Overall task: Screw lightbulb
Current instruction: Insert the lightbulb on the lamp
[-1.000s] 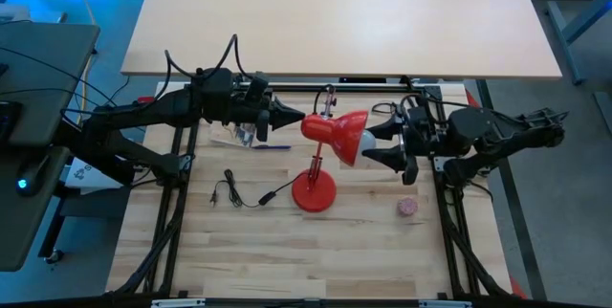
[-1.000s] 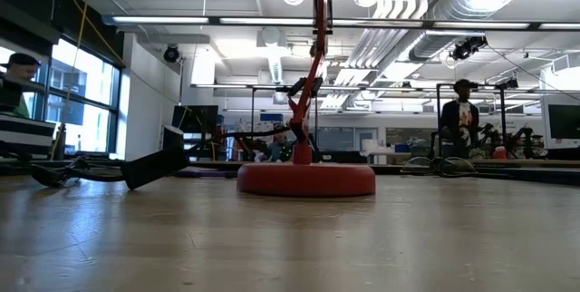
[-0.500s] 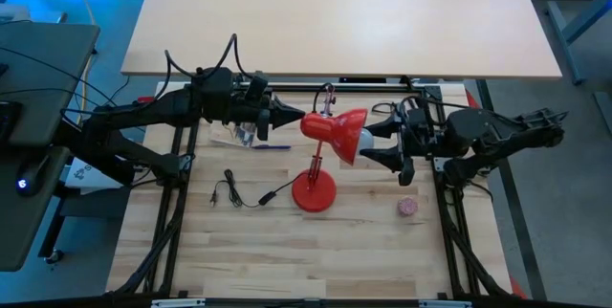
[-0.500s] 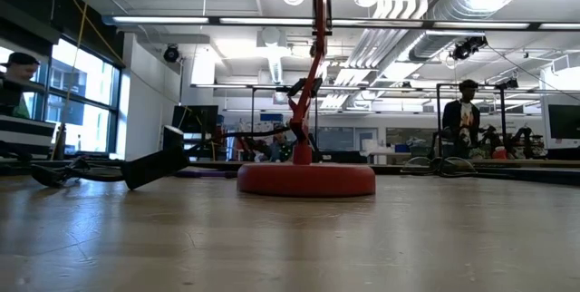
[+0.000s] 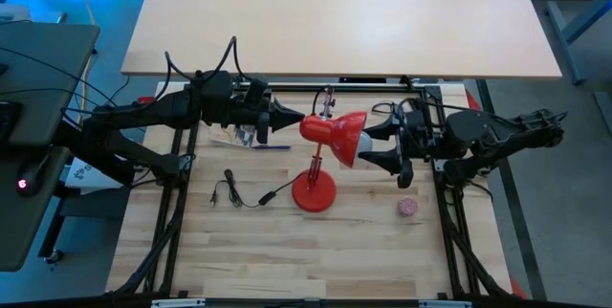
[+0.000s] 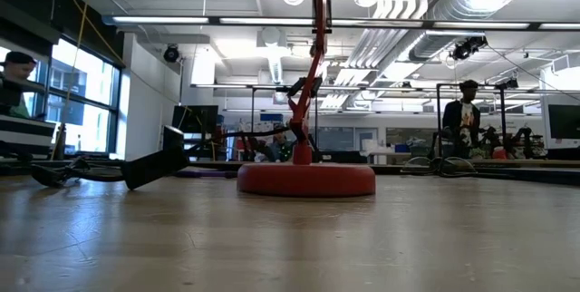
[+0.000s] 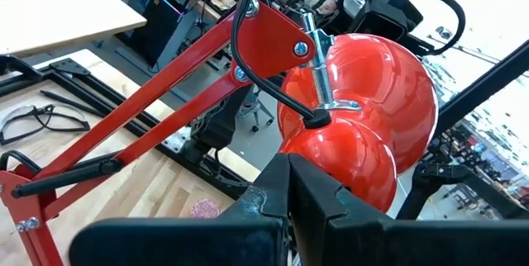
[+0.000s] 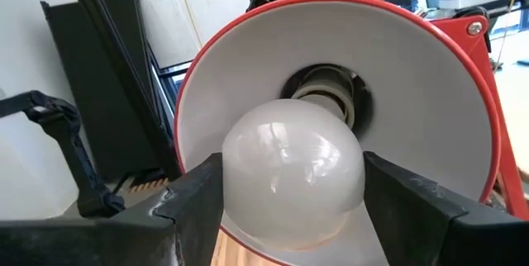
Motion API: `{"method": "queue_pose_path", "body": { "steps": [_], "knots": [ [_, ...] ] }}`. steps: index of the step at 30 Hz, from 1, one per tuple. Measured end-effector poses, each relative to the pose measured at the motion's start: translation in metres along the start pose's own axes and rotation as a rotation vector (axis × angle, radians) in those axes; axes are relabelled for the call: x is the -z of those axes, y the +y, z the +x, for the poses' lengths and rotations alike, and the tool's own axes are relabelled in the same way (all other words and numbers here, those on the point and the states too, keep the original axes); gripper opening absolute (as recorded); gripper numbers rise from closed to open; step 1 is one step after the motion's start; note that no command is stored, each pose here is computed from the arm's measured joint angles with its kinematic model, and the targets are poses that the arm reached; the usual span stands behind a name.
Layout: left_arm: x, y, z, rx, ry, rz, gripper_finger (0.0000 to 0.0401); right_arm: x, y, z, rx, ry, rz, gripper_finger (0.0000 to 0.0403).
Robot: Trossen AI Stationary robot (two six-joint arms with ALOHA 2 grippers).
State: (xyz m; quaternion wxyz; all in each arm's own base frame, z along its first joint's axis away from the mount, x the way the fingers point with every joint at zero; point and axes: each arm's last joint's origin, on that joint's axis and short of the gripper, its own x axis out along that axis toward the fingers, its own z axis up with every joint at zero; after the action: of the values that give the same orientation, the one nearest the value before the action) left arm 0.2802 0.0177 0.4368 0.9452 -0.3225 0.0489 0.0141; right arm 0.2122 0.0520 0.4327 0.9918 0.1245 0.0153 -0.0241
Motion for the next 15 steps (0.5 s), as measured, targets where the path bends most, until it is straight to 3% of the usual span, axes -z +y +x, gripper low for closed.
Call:
{"method": "queue_pose_path", "body": {
  "steps": [15],
  "knots": [
    [-0.0004, 0.0002, 0.0001, -0.002, -0.004, -0.020, 0.0000, 0.0023, -0.0009, 0.0003, 0.015, 0.021, -0.352, 0.0250]
  ]
}}
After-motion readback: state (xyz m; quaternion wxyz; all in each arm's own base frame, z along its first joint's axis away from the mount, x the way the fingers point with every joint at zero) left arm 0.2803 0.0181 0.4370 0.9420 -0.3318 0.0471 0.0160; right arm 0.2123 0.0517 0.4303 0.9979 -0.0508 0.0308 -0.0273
